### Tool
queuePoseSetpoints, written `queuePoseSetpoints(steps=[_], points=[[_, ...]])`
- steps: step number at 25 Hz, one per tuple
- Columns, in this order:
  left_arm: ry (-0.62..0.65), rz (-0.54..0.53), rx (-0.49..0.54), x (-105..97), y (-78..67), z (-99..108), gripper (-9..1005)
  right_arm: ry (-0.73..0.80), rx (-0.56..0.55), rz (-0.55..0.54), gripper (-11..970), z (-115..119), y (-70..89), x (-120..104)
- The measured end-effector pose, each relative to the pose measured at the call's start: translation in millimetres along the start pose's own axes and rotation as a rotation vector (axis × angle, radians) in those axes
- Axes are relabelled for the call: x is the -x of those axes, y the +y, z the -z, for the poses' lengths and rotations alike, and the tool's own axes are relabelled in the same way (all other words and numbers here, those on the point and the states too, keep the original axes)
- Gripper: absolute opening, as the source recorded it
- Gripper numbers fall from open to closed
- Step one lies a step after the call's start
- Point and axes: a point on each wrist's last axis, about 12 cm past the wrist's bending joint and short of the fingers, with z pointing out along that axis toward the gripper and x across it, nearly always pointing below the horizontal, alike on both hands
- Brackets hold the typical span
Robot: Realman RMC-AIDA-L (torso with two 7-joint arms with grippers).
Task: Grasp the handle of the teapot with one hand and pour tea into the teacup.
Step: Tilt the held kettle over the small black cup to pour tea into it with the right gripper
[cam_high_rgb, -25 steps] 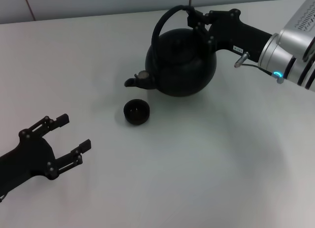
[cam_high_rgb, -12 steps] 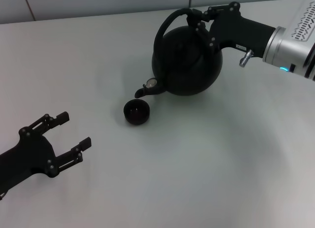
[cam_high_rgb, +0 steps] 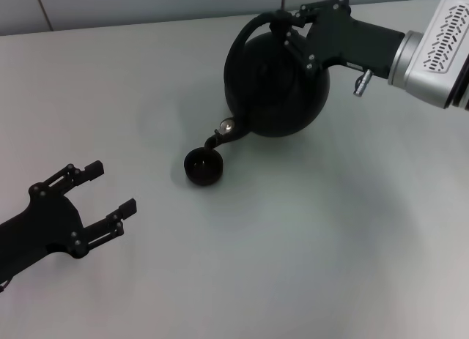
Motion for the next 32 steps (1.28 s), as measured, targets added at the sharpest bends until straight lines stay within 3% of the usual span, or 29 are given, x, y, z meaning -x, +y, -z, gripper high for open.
queuePoseSetpoints(steps=[20, 28, 32], points=[[-0.007, 0.0, 0.005, 1.0, 1.0, -0.6, 746, -0.005, 0.043, 0.17, 91, -6.1, -0.4, 5.6], [-0.009, 0.001, 0.006, 1.2, 0.8, -1.0, 743, -0.009, 0.063, 0.188, 90, -9.3, 0.9, 7.4], [-0.01, 0.003, 0.006, 1.2, 0.8, -1.0, 741, -0.006, 0.063, 0.136, 89, -9.3, 0.7, 7.4]])
